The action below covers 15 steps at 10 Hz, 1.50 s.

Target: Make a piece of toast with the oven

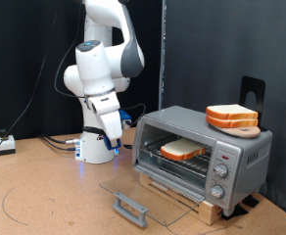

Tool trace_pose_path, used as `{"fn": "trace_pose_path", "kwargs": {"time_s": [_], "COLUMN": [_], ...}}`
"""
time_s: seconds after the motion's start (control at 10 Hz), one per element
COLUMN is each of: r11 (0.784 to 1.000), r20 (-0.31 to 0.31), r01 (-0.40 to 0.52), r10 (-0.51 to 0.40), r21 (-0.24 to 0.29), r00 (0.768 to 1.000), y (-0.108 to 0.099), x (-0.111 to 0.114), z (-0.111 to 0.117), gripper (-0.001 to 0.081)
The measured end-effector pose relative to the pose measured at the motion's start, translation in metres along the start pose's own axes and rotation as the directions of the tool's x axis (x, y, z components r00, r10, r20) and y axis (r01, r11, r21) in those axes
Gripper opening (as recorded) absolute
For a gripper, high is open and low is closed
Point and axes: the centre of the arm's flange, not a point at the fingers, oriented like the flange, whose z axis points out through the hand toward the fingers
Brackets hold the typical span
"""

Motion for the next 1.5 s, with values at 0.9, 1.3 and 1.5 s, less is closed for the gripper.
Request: {"fn": "trace_pose_path", "kwargs": {"time_s": [0.9,1.3,1.5], "r11": [0.966,0.870,0.858], "r20": [-0.183,-0.228,-0.216], "r01": [0.122,0.265,0.306], "r10": [-0.080,-0.182,-0.234], "r21": [0.227,0.416,0.412], "r00": [0.980,0.956,0.948], "y": [-0.049,-0.105,-0.131], "x": [0.027,0.042,0.052], "z": [-0.054,-0.043,-0.036], "gripper": [0.0394,0.0394,0.0394]}}
